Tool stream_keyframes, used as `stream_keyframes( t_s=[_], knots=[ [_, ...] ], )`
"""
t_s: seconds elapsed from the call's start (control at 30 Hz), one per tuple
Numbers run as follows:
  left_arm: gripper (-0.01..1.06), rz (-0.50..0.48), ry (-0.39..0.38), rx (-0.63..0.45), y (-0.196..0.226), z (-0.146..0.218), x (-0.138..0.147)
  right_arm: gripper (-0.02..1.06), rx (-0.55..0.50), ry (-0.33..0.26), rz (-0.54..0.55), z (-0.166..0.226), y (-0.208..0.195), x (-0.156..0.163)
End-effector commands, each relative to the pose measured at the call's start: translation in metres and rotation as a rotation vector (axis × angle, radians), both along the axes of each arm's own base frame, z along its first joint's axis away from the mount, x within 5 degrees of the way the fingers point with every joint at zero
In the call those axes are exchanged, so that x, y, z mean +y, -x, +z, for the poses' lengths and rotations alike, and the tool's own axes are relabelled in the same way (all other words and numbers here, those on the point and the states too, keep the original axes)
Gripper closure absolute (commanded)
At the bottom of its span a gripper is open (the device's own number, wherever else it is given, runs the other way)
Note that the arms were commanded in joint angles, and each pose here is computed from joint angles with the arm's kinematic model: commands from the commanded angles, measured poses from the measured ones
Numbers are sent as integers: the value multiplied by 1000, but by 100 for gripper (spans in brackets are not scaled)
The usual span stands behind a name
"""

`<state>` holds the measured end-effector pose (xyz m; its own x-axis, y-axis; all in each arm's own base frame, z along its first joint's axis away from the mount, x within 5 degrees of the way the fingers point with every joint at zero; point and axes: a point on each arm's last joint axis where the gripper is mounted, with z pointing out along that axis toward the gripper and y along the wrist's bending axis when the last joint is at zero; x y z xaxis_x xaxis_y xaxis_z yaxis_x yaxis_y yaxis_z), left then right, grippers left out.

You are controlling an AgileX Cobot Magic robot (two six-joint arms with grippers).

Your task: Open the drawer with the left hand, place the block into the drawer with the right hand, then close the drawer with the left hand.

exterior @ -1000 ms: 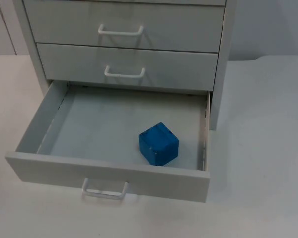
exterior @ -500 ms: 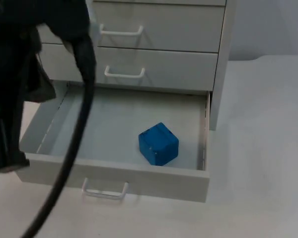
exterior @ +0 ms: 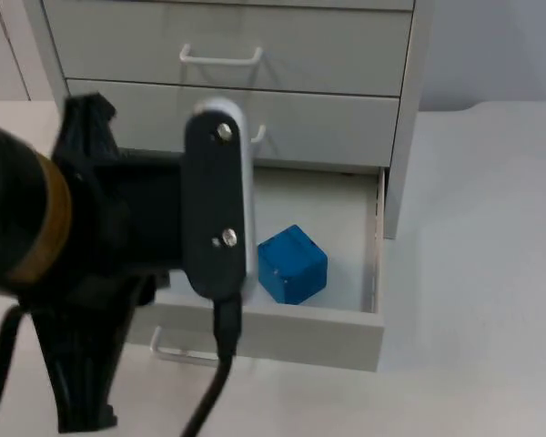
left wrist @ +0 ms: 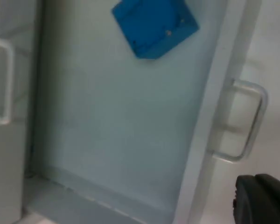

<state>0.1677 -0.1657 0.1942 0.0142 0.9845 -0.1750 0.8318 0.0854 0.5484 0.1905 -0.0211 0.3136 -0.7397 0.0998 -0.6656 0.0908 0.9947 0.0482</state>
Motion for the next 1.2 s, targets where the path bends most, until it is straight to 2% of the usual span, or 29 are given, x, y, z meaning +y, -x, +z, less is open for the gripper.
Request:
stream_keyframes(
  t_s=[0.0, 0.2, 0.5, 0.8, 0.87, 1.0, 1.17],
  knots=[
    [105, -24, -45, 17, -3, -18, -6, 33, -14, 5, -2, 0, 1, -1],
    [105, 9, -85, -4, -12, -38, -10, 33, -14, 5, -2, 0, 1, -1],
    [105, -27, -143, -13, -21, -75, -20, 33, -21, 2, -3, 0, 0, -1],
    [105, -53, -117, -108, -32, -92, -28, 33, -23, 2, -3, 0, 0, -1],
    [105, -18, -104, -105, -32, -94, -27, 33, -23, 2, -3, 0, 0, -1],
    [105, 3, -169, -104, -35, -109, -24, 33, -23, 2, -3, 0, 0, -1],
    [105, 39, -179, -139, -45, -110, -27, 33, -23, 2, -3, 0, 0, -1]
  ],
)
